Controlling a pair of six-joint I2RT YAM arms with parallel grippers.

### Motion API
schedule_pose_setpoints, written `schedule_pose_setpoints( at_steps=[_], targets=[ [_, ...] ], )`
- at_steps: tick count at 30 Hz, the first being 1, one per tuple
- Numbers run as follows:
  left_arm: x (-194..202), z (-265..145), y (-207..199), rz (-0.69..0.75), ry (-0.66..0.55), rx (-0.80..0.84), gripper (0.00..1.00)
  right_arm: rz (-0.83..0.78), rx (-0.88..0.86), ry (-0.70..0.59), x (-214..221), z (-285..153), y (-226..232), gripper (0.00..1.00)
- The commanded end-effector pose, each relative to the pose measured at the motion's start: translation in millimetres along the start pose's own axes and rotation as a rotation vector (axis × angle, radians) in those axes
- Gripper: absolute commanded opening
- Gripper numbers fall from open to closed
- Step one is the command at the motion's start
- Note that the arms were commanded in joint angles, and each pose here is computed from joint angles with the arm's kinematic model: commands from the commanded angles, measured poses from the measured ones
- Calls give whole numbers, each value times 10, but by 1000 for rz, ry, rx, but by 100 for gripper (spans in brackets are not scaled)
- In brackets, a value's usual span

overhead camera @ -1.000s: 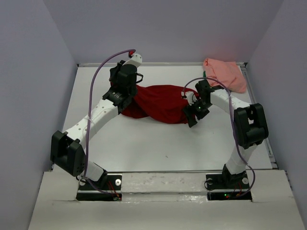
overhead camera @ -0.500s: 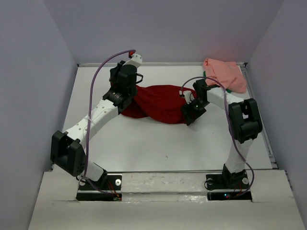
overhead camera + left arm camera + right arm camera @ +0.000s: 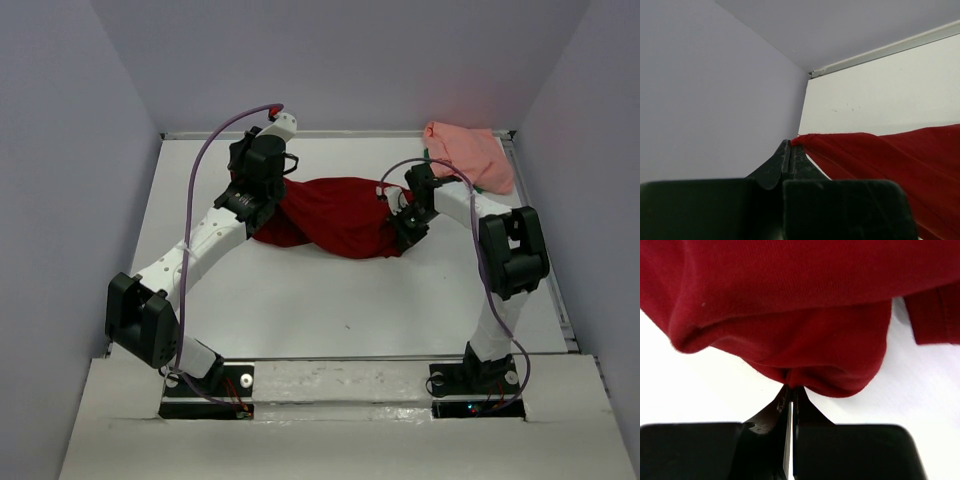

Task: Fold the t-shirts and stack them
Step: Flatten out the tshirt

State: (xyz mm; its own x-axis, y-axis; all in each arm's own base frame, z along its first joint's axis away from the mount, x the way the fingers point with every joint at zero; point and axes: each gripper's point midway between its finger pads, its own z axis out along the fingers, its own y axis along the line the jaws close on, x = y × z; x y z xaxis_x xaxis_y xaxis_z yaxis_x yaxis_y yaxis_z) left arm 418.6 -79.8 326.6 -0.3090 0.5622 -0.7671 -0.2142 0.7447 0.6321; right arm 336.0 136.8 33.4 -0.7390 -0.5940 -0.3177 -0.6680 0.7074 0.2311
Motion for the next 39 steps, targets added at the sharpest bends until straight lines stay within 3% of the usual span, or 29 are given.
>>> schedule_pose_setpoints(
  at_steps=[1,7,11,15,18,24,39],
  targets=[
    [-157,-71,317,-79,-39,-67,0,-53,139,-170,-428,-635,-90,0],
    [-297,-18,795,-207,-47,-108,0,-104,309,-403,-984,-1716,-67,0],
    [-216,12,1000,-243,-35,-110,0,-113,448,-543,-1086,-2399,-65,0],
    [71,7,1051,-238,-3,-103,0,-82,583,-579,-960,-2591,-318,0],
    [462,3,959,-194,67,-84,0,-55,608,-559,-837,-2554,-460,0],
    [859,-64,977,-154,128,-92,0,-11,630,-536,-654,-2524,-609,0],
    [775,-472,1132,-242,54,16,0,-60,618,-704,-532,-3110,-51,0]
  ],
)
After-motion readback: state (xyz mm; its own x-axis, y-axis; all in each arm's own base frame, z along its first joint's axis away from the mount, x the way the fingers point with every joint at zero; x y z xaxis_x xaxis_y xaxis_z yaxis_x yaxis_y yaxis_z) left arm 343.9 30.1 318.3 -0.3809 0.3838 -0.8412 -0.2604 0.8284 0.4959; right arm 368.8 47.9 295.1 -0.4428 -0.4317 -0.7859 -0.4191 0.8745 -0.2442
